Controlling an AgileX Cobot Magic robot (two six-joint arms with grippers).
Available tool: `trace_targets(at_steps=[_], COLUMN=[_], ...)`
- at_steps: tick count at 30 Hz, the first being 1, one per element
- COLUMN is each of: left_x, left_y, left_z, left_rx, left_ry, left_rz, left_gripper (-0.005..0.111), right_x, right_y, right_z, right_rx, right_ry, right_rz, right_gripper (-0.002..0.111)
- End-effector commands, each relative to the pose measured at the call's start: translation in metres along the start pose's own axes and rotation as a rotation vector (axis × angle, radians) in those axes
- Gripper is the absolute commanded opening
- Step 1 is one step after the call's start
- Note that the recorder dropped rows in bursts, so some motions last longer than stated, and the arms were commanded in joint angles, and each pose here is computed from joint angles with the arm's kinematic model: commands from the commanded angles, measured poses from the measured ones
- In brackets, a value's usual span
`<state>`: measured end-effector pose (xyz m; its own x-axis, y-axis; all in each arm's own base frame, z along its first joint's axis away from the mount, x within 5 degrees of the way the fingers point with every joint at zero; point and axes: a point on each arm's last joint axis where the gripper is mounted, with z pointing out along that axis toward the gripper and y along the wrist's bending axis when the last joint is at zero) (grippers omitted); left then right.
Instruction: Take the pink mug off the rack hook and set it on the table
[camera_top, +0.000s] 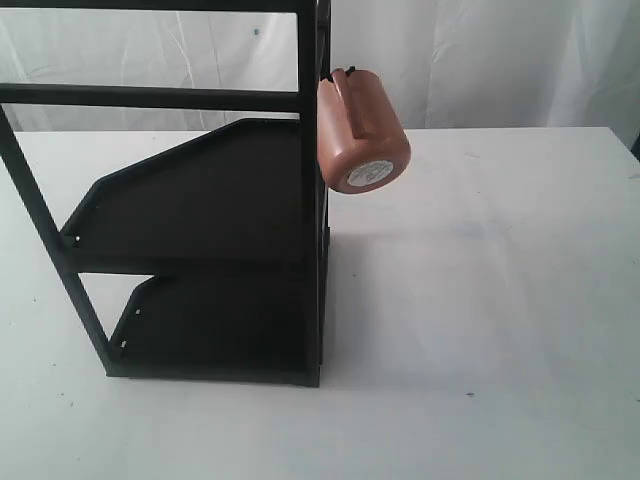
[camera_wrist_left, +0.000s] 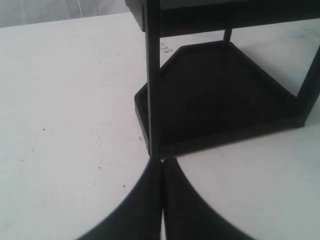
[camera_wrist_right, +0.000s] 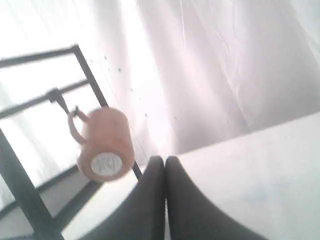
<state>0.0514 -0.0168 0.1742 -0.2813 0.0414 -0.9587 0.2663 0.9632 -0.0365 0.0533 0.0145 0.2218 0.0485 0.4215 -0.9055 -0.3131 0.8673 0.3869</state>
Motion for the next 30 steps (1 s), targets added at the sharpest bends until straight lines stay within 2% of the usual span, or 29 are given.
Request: trace_targets(at_steps=[1,4,7,10,13,17,19,24,25,26,30], left_x=[0.002,0.002,0.002,0.002,0.002,0.002,0.002,0.002,0.002,0.002,0.002], left_y=[0.000,0.000,0.000,0.000,0.000,0.000,0.000,0.000,0.000,0.000,0.000], left_z=[0.000,0.000,0.000,0.000,0.000,0.000,0.000,0.000,0.000,0.000,0.000], left_rx=[0.000,0.000,0.000,0.000,0.000,0.000,0.000,0.000,0.000,0.000,0.000], left_ry=[0.005,0.005,0.005,0.005,0.005,0.005,0.005,0.005,0.005,0.005,0.005], left_rz=[-0.008,-0.008,-0.008,-0.008,-0.008,-0.008,-0.008,-0.008,-0.008,-0.008,-0.008], left_gripper=[0.000,0.000,0.000,0.000,0.000,0.000,0.000,0.000,0.000,0.000,0.000], right_x=[-0.014,-0.018,-0.040,-0.067,-0.092,-0.114,-0.117,-0.110,-0.108,-0.102,-0.073], right_y=[0.003,0.004,0.016,0.030,0.042,0.057,0.063,0.077,0.079,0.079,0.085], right_z=[-0.002,-0.002,-0.003,0.000,0.011,0.043,0.065,0.117,0.125,0.136,0.177], right_rx=[-0.044,-0.060,-0.064,-0.015,0.022,-0.017,-0.068,-0.256,-0.289,-0.320,-0.462], right_ry=[-0.165,-0.201,-0.161,-0.005,0.190,0.401,0.459,0.430,0.417,0.425,0.466], right_rz=[0.062,0.101,0.088,-0.065,-0.291,-0.466,-0.505,-0.541,-0.548,-0.547,-0.534], right_gripper=[0.000,0.000,0.000,0.000,0.000,0.000,0.006,0.044,0.048,0.051,0.051])
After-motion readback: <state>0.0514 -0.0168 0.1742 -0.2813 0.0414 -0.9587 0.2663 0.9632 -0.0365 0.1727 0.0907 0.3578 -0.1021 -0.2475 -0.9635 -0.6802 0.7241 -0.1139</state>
